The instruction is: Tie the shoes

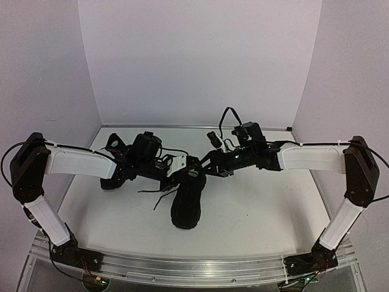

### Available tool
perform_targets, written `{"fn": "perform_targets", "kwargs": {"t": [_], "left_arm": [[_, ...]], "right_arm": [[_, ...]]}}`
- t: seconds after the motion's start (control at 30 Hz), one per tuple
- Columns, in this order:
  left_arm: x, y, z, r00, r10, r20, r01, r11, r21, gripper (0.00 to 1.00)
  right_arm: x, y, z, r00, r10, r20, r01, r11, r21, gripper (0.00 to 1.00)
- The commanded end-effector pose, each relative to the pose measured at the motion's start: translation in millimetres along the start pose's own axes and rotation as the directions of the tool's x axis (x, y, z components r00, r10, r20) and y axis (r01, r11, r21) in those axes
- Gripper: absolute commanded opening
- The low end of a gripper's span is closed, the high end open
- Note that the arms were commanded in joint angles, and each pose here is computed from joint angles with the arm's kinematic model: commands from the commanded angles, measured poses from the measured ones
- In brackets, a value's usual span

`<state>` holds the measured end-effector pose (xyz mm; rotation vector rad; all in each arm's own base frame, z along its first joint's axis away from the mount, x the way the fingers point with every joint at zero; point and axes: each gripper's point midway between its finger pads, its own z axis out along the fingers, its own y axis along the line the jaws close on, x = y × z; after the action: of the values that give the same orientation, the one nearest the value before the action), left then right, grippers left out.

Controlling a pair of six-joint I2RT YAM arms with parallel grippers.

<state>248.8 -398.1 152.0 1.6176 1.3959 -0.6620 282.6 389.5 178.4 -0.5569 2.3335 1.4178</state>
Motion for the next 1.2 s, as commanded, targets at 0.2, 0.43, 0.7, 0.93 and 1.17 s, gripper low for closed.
{"fn": "perform_targets", "kwargs": {"t": [0.2, 0.43, 0.7, 0.93, 1.17], "left_arm": [[-23.5, 19.0, 3.5, 0.998, 0.043, 0.052, -0.040, 0.998, -0.052, 0.00], [-25.6, 21.3, 3.9, 0.997, 0.047, 0.058, -0.043, 0.997, -0.059, 0.00], [-26.7, 22.4, 4.5, 0.997, 0.047, 0.060, -0.044, 0.997, -0.060, 0.00], [-27.5, 23.2, 5.7, 0.997, 0.046, 0.064, -0.042, 0.997, -0.060, 0.00], [-25.9, 25.7, 7.2, 0.998, 0.037, 0.055, -0.034, 0.997, -0.068, 0.02]], "right_arm": [[8.8, -15.0, 16.0, 0.999, 0.038, -0.030, -0.038, 0.999, -0.003, 0.46], [11.6, -15.1, 17.1, 0.999, 0.042, -0.034, -0.043, 0.999, -0.009, 0.41], [9.5, -11.2, 20.0, 0.998, 0.046, -0.036, -0.048, 0.998, -0.039, 0.25], [9.2, -9.1, 22.8, 0.998, 0.049, -0.045, -0.052, 0.997, -0.055, 0.17], [10.5, -9.2, 23.6, 0.998, 0.048, -0.044, -0.051, 0.997, -0.051, 0.00]]}}
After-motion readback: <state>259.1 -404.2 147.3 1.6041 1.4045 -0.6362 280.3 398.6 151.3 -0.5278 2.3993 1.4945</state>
